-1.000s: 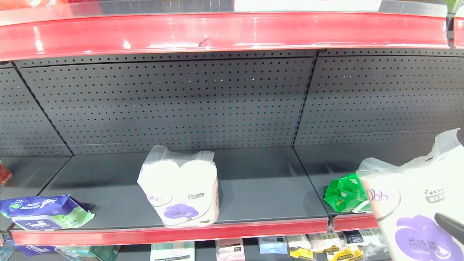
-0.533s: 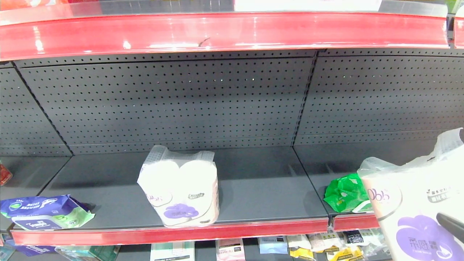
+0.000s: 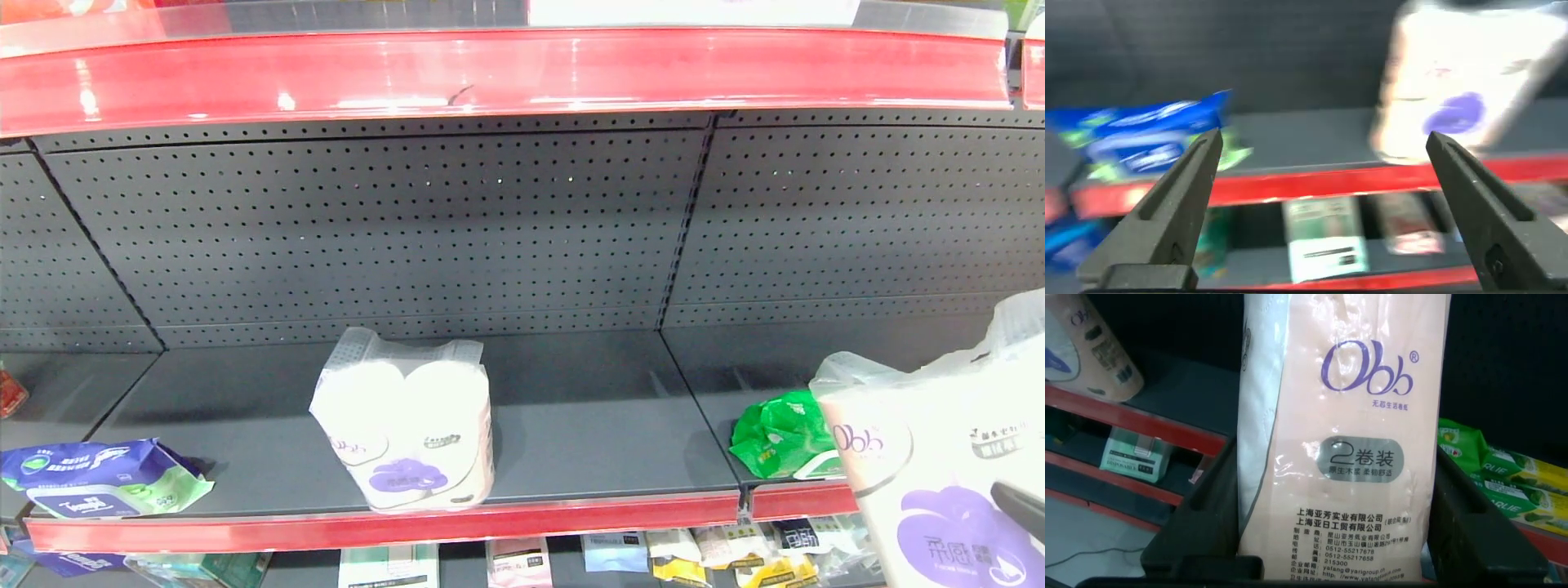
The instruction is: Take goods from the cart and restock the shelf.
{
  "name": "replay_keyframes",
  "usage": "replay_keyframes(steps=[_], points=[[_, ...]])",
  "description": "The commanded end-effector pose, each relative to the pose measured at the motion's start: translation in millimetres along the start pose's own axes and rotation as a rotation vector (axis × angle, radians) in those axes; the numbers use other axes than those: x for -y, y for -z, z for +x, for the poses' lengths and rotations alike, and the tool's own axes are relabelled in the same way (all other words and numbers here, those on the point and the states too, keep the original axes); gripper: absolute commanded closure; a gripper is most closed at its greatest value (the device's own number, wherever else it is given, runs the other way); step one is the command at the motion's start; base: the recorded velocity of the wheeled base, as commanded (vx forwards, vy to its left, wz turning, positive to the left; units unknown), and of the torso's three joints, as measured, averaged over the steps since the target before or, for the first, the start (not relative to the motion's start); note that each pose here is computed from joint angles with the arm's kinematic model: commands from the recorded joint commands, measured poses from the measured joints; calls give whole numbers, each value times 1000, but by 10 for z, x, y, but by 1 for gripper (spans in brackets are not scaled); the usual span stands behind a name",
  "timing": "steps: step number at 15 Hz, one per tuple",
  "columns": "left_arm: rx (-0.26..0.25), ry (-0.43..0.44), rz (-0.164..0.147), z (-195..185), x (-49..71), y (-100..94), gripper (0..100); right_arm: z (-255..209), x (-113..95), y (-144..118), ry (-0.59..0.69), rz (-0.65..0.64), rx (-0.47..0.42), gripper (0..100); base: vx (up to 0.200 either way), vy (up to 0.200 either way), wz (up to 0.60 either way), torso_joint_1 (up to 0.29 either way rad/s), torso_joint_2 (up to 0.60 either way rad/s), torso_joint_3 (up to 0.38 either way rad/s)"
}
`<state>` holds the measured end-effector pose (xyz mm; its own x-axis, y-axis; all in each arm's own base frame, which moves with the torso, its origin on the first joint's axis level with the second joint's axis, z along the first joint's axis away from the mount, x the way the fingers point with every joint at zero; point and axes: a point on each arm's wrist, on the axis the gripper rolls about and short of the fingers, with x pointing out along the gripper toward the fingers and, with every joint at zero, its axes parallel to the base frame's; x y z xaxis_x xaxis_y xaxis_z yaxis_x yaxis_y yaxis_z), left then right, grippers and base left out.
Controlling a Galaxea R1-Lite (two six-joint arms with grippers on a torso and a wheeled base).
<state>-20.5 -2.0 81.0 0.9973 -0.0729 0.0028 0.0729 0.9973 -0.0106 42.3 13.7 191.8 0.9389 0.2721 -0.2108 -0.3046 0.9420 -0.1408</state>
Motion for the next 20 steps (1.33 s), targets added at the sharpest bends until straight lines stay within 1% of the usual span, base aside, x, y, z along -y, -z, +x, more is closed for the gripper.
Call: replay_keyframes(steps=[1, 2, 3, 13, 17, 20], points=[[-7, -27, 1, -23, -10, 58, 0, -5, 0, 0, 0, 0, 3, 100, 0, 0, 0, 0, 0, 0], [-15, -47, -1, -24, -14, 63, 0, -5, 0, 0, 0, 0, 3, 100, 0, 0, 0, 0, 0, 0], [-7, -44, 1, -23, -14, 58, 0, -4, -1, 5, 0, 0, 1, 100, 0, 0, 0, 0, 0, 0], [-7, -44, 0, -23, -14, 58, 0, 33, 0, -17, -2, 1, -11, 100, 0, 0, 0, 0, 0, 0], [-7, -44, 0, -23, -14, 58, 0, 69, -2, -18, -4, -1, -28, 100, 0, 0, 600, 2, 0, 6], [-7, -44, 0, -23, -14, 58, 0, 119, -1, -54, -4, 0, -14, 100, 0, 0, 600, 14, 7, -1]])
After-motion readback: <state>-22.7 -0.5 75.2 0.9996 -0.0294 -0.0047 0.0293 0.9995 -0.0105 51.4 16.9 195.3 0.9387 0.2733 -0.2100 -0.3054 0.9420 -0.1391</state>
